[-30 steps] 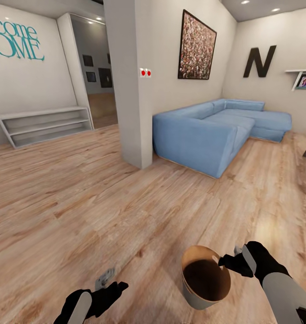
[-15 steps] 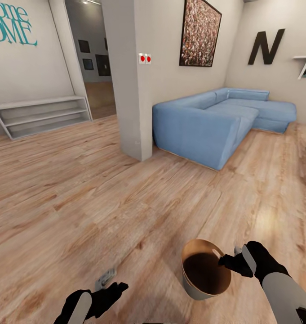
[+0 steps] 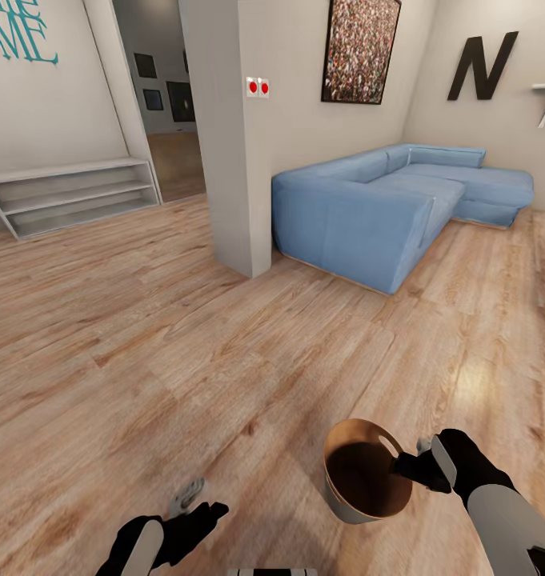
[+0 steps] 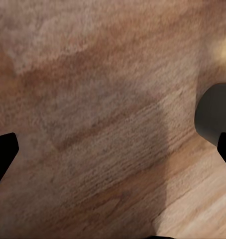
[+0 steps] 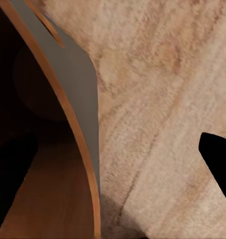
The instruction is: Put the three can of soda from the living room inside the tash can in the kitchen.
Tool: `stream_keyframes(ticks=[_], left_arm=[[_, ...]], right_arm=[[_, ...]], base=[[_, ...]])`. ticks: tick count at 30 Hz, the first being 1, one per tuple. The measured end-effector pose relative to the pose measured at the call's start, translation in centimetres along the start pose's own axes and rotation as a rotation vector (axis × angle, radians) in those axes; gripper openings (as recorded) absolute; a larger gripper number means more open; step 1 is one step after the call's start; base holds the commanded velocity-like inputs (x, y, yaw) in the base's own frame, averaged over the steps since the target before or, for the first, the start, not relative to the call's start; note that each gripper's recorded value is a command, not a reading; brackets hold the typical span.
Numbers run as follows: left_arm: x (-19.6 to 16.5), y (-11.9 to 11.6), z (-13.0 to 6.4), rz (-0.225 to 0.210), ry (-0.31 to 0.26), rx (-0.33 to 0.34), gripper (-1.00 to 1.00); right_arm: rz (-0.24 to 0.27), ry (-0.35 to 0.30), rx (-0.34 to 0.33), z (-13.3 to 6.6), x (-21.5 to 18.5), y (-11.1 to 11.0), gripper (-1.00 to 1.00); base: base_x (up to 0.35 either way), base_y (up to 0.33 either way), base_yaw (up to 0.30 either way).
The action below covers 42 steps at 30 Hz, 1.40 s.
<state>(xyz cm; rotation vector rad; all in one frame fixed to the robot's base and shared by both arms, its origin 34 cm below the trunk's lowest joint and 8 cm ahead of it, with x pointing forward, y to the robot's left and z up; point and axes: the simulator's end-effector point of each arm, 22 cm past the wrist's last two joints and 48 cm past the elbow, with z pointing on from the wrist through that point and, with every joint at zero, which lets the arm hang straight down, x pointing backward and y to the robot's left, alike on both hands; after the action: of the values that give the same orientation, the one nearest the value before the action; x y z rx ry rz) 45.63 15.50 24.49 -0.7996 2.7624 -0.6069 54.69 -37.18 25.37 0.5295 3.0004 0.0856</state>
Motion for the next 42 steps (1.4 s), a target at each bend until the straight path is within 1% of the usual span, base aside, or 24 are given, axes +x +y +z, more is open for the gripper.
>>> stream_keyframes(ticks=[2, 4, 5, 9, 13, 15, 17, 19, 20, 21, 23, 27, 28, 30, 33, 35, 39, 42], left_arm=[[0.1, 0.2, 0.0, 0.005, -0.001, -0.006, 1.00], [0.2, 0.4, 0.1, 0.009, 0.000, -0.011, 1.00], [0.2, 0.5, 0.1, 0.011, 0.000, -0.014, 1.00], [0.3, 0.7, 0.0, 0.010, -0.001, -0.017, 1.00], [0.0, 0.3, -0.4, 0.018, -0.012, -0.014, 1.00], [-0.3, 0.1, -0.7, 0.022, -0.020, -0.012, 1.00], [-0.6, -0.2, -1.0, 0.027, -0.032, -0.008, 1.00], [-1.1, -0.5, -1.3, 0.029, -0.043, -0.002, 1.00], [-1.9, -0.7, -1.6, 0.033, -0.058, 0.002, 1.00], [-2.6, -0.9, -1.9, 0.037, -0.068, 0.007, 1.00], [-5.2, -2.6, -2.6, 0.053, -0.109, 0.030, 1.00], [-8.4, -5.1, -4.0, 0.075, -0.162, 0.062, 1.00], [-10.1, -7.1, -4.6, 0.086, -0.189, 0.097, 1.00], [-10.3, -7.6, -4.9, 0.091, -0.197, 0.104, 1.00], [-10.3, -8.0, -5.4, 0.095, -0.204, 0.110, 1.00], [-10.3, -8.1, -5.6, 0.095, -0.210, 0.114, 1.00], [-11.1, -8.5, -6.3, 0.084, -0.261, 0.128, 1.00], [-11.5, -8.9, -6.9, 0.083, -0.282, 0.139, 1.00]], right_arm=[[0.001, 0.000, 0.000, 0.0, 0.0, 0.0, -1.00], [0.017, -0.002, -0.021, 0.0, -0.1, 0.4, -1.00], [0.005, -0.003, -0.007, -0.1, -0.1, 0.1, -1.00], [0.016, -0.007, -0.022, -0.2, -0.2, 0.4, -1.00], [0.012, -0.026, -0.023, -1.1, -0.8, 0.5, -1.00], [-0.004, -0.038, -0.008, -1.6, -1.2, 0.1, -1.00], [-0.014, -0.058, 0.000, -2.2, -1.8, 0.0, -1.00], [-0.011, -0.079, -0.007, -2.9, -2.5, 0.2, -1.00], [-0.013, -0.095, -0.012, -3.4, -3.1, 0.4, -1.00], [-0.017, -0.102, -0.011, -3.7, -3.3, 0.4, -1.00], [-0.016, -0.119, -0.015, -4.5, -3.9, 0.5, -1.00], [-0.019, -0.159, -0.015, -6.0, -5.3, 0.4, -1.00], [-0.024, -0.145, 0.000, -7.4, -5.6, 0.1, -1.00], [-0.033, -0.188, 0.009, -8.4, -6.8, 0.0, -1.00], [-0.020, -0.195, -0.018, -9.0, -6.9, 0.6, -1.00], [-0.018, -0.203, -0.025, -9.4, -7.1, 0.7, -1.00], [-0.028, -0.220, -0.010, -10.3, -7.4, 0.4, -1.00], [-0.022, -0.239, -0.028, -11.2, -7.9, 0.8, -1.00]], base=[[0.000, 0.000, 0.000], [0.000, 0.000, 0.000], [0.000, 0.000, 0.000], [0.000, 0.000, 0.000], [0.000, 0.000, 0.000], [0.000, 0.000, 0.000], [0.000, 0.000, 0.000], [0.000, 0.000, 0.000], [0.000, 0.000, 0.000], [0.000, 0.000, 0.000], [0.000, 0.000, 0.000], [0.000, 0.000, -0.013], [0.000, 0.000, -0.042], [0.000, 0.000, -0.022], [0.000, 0.000, -0.011], [0.000, 0.000, -0.005], [0.000, 0.000, -0.017], [0.000, 0.000, -0.100]])
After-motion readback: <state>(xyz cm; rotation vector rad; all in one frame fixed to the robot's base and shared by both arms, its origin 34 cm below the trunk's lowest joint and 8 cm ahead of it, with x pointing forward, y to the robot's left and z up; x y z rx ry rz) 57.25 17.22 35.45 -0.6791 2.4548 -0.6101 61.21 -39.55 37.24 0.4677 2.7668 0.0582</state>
